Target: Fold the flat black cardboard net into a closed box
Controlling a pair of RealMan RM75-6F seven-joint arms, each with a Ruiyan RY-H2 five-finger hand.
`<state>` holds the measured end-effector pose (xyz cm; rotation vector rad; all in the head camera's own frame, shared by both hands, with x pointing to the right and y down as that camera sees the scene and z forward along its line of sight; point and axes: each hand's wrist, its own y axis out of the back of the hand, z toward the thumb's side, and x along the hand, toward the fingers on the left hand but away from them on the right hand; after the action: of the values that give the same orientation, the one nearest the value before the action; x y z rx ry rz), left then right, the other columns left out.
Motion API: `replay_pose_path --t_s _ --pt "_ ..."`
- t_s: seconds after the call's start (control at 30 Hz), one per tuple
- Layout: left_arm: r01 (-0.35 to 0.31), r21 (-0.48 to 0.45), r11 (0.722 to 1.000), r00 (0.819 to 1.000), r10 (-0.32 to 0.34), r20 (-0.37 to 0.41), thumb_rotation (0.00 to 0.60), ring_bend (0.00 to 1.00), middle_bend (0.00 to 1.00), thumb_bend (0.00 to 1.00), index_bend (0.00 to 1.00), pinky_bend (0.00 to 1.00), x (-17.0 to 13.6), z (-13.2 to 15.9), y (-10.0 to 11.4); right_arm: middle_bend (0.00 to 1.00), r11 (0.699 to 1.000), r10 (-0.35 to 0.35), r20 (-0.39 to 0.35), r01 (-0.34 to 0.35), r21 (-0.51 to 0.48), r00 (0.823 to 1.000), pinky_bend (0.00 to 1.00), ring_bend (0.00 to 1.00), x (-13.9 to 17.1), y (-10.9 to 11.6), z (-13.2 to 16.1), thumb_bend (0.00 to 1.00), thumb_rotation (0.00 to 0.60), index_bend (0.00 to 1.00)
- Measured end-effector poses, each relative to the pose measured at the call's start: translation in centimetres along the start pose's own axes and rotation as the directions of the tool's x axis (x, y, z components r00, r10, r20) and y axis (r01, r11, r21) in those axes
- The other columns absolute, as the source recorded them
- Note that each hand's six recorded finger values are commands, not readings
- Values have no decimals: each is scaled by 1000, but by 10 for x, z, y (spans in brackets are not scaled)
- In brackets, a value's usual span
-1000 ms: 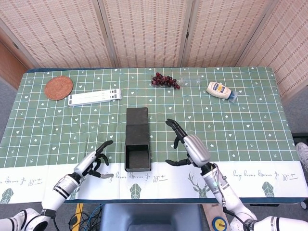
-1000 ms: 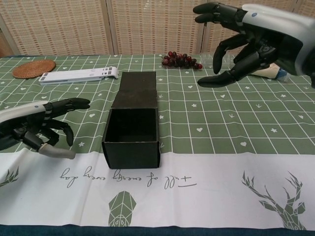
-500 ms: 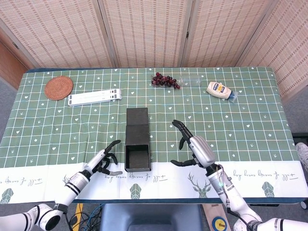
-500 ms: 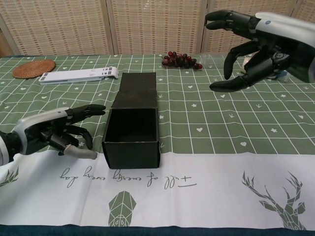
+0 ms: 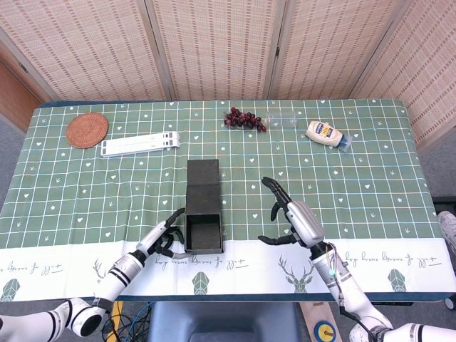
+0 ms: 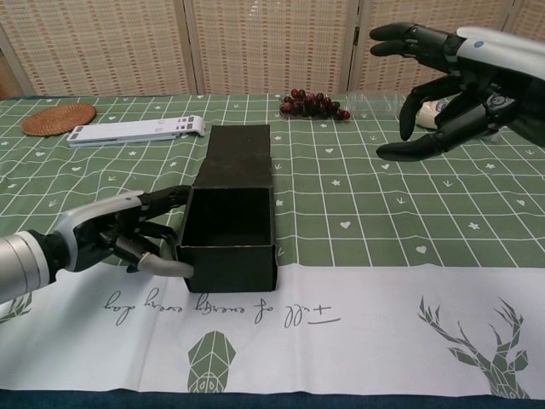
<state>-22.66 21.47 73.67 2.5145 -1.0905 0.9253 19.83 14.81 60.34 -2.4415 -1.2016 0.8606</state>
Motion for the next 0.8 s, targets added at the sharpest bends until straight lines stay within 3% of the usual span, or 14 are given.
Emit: replay_pose_path --t_s 0.27,0.4,0.47,0.8 --pt "-20 -42 999 1000 20 9 600 557 31 103 37 827 7 -1 -6 21 1000 -9 15 9 0 1000 1000 562 2 1 -7 119 600 0" --pt "-40 -59 997 999 40 11 600 581 223 103 208 827 9 -4 -9 31 1000 -16 35 16 3 999 1000 562 1 2 -14 180 600 0" --pt "-47 -72 996 999 48 11 600 583 273 103 258 827 9 -5 -9 37 1000 -14 56 14 5 998 1000 561 0 2 -21 191 600 0" --pt "-56 -73 996 997 60 52 600 582 285 103 291 828 -3 7 10 67 999 25 209 -15 -47 978 1000 562 -22 -13 -64 199 600 0"
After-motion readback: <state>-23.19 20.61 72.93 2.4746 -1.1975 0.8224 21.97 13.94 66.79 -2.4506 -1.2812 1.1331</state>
